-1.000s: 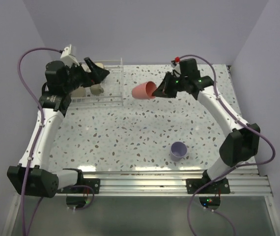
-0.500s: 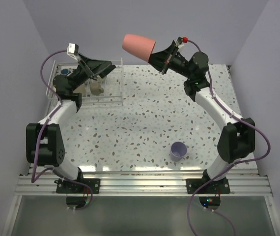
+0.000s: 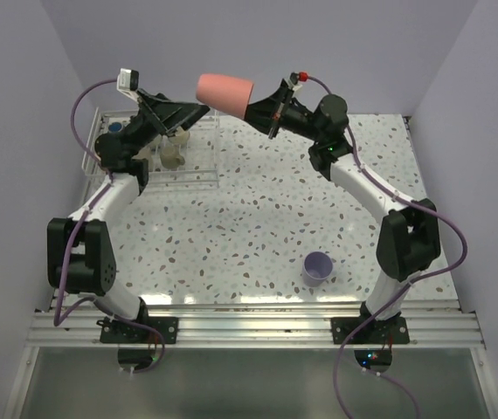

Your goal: Load the cups into the dish rack

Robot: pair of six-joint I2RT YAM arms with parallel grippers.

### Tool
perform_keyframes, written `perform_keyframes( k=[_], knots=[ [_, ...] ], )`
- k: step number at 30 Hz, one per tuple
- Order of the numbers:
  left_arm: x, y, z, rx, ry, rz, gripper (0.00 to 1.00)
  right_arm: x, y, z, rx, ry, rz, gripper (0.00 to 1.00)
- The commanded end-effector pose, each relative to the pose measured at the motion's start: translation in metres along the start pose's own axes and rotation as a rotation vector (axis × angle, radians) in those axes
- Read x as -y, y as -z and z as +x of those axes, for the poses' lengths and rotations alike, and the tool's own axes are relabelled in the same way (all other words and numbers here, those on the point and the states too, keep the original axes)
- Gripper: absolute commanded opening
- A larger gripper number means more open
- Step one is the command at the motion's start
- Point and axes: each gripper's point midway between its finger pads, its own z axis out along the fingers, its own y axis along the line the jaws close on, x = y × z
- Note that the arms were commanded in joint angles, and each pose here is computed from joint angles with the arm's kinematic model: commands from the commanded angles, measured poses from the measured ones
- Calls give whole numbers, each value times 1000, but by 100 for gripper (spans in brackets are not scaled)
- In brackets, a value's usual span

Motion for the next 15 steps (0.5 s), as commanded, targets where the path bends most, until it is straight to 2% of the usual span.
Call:
perform_keyframes(
  k=[1, 10, 15],
  knots=[
    [32, 0, -3, 22, -123, 150, 100, -21, -6, 12, -41, 75, -40, 0],
    [41, -7, -12, 38, -158, 153, 98, 5, -16, 24, -66, 70, 25, 0],
    [48, -4, -10, 46, -179, 168, 92, 15, -18, 24, -66, 64, 47, 0]
  ],
)
